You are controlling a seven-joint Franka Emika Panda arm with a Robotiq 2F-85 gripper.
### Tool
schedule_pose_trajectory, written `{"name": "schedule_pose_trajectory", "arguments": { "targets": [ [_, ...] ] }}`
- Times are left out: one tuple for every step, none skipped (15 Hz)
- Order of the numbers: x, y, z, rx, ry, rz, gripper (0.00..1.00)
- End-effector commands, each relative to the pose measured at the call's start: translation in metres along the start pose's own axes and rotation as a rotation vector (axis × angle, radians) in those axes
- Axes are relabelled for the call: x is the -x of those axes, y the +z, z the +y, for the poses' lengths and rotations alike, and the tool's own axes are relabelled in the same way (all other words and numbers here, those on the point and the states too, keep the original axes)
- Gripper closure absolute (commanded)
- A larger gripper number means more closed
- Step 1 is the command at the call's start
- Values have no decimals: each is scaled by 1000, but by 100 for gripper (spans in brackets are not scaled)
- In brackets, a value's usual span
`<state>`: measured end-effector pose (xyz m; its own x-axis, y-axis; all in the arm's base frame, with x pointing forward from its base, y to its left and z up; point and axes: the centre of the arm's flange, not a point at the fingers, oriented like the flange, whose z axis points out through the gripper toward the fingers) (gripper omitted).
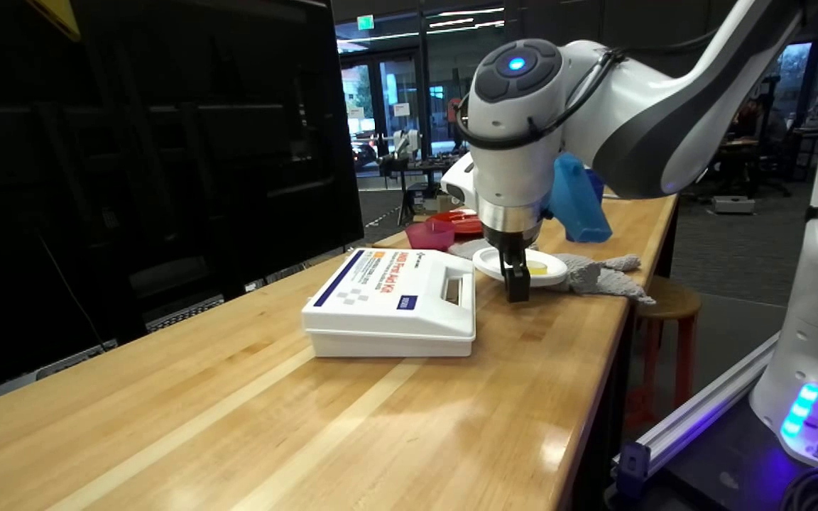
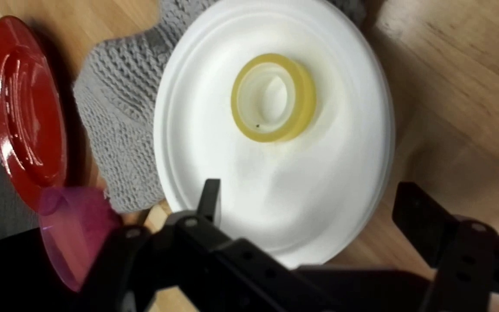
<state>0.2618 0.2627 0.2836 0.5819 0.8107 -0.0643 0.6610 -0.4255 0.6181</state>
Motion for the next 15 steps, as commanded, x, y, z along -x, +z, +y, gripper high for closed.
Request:
{"name": "schedule_pose_trajectory", "arguments": {
  "targets": [
    [4,12,4,12,20,-5,5],
    [5,14,6,15,19,-7,25],
    [6,16,7,12,18,-5,30],
    [8,17,9,7,25,-4,39],
    [9,17,11,9,30,-6,47],
    [11,19,13,1,39,-5,54],
    [12,19,15,-3,45,-7,63],
    [13,21,16,-7,50,-8,71],
    [13,21,18,-9,55,-9,79],
    [14,21,19,-13,62,-11,86],
    [14,21,21,-20,61,-12,92],
    [14,20,22,-26,59,-14,99],
    [13,19,24,-27,51,-19,99],
    [12,16,25,-28,55,-25,95],
    [11,12,26,-20,51,-26,96]
  ]
}}
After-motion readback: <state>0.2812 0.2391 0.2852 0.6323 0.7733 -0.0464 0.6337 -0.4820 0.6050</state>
